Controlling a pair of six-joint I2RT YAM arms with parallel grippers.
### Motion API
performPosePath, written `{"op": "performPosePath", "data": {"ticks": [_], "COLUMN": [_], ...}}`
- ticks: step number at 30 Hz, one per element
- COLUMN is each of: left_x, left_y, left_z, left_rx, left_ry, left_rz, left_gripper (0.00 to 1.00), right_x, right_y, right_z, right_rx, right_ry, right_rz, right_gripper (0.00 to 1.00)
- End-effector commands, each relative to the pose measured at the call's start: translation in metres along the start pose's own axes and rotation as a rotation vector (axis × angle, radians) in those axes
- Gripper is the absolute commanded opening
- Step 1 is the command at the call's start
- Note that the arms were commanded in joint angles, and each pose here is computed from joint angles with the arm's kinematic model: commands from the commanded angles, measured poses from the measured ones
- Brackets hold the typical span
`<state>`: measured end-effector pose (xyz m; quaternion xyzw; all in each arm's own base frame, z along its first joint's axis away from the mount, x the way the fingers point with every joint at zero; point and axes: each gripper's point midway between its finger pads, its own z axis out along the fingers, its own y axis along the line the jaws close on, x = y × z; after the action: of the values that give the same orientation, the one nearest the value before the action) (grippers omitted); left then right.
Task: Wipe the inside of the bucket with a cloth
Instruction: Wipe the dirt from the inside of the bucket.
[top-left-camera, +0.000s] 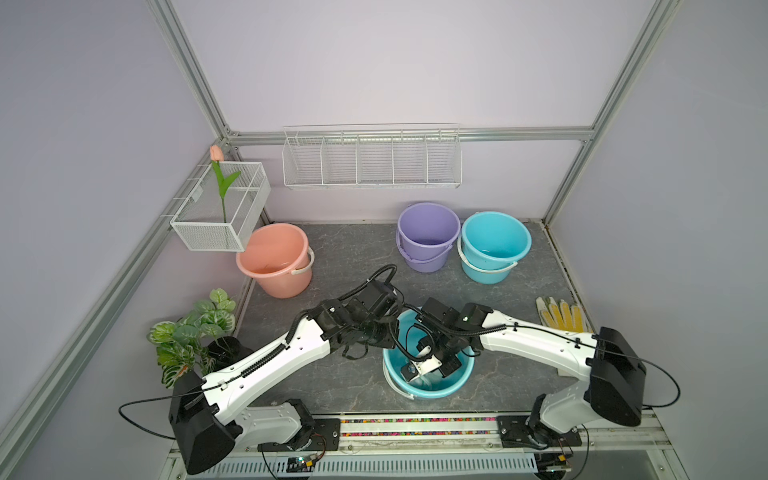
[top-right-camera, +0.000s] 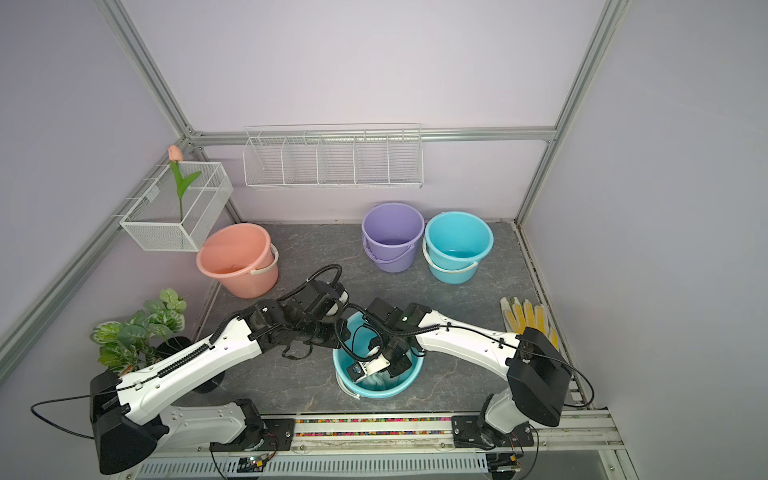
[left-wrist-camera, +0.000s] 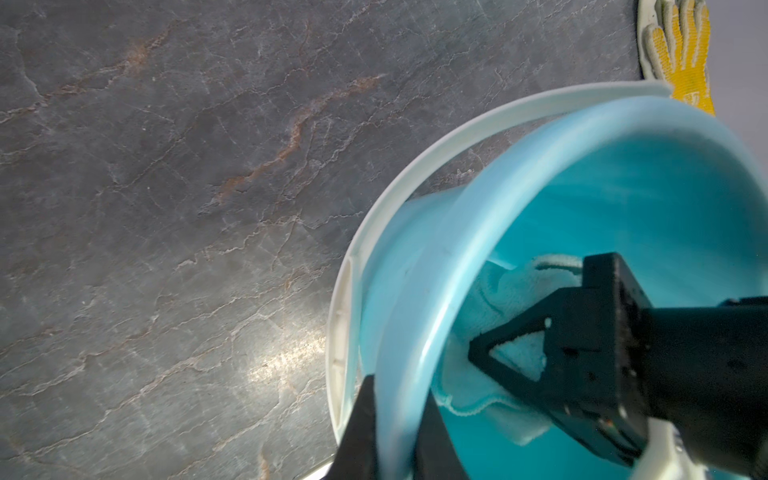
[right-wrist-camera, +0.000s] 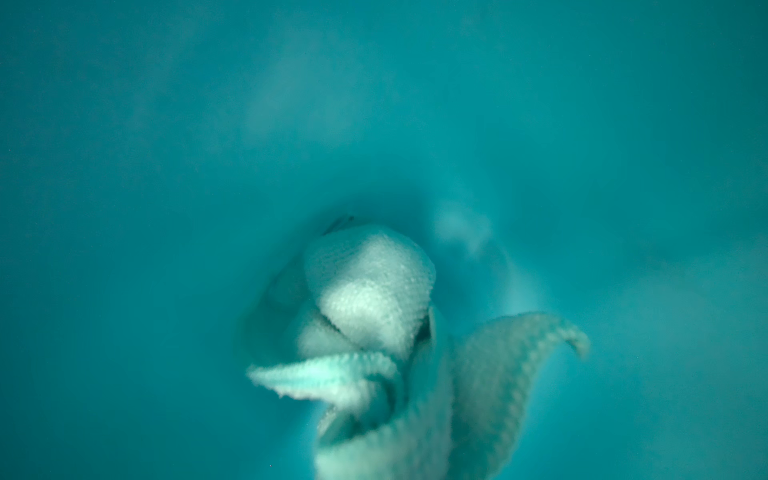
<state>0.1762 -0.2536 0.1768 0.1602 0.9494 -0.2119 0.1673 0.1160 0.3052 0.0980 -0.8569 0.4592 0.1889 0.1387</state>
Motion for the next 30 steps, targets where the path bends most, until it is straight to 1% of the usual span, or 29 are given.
{"op": "performPosePath", "data": {"ticks": [1, 5, 7, 13, 17, 19, 21, 25, 28, 30], "left_x": [-0.010, -0.010, -0.010, -0.007, -0.006, -0.006, -0.006, -0.006, -0.007, -0.008], "left_y": [-0.003, -0.002, -0.002, -0.002, -0.002, 0.000, 0.002, 0.005, 0.005, 0.005], "left_z": [0.002, 0.004, 0.003, 0.004, 0.005, 0.005, 0.005, 0.005, 0.006, 0.006], "left_rx": [0.011, 0.001, 0.004, 0.010, 0.005, -0.002, -0.013, -0.030, -0.032, -0.033], "left_ry": [-0.039, -0.031, -0.034, -0.032, -0.022, -0.023, -0.024, -0.023, -0.027, -0.026], "left_rz": [0.006, 0.015, 0.014, -0.001, -0.001, -0.001, -0.001, 0.000, -0.001, -0.002], "left_gripper": [0.00, 0.00, 0.00, 0.00, 0.00, 0.00, 0.00, 0.00, 0.00, 0.00], "right_x": [-0.046, -0.062, -0.067, -0.059, -0.045, -0.036, -0.016, 0.004, 0.014, 0.017], "right_y": [-0.006, -0.031, -0.050, -0.102, -0.128, -0.136, -0.133, -0.120, -0.104, -0.096], "right_z": [0.003, 0.010, 0.012, 0.010, 0.000, -0.006, -0.006, -0.016, -0.027, -0.036], "right_rx": [-0.050, 0.036, 0.132, 0.451, 0.639, 0.717, 0.755, 0.759, 0.737, 0.739], "right_ry": [-0.247, -0.347, -0.383, -0.364, -0.257, -0.175, -0.063, 0.092, 0.178, 0.210], "right_rz": [0.050, 0.063, 0.060, 0.053, 0.038, 0.023, 0.010, -0.052, -0.118, -0.157], "right_gripper": [0.07, 0.07, 0.07, 0.07, 0.07, 0.07, 0.07, 0.07, 0.07, 0.07]}}
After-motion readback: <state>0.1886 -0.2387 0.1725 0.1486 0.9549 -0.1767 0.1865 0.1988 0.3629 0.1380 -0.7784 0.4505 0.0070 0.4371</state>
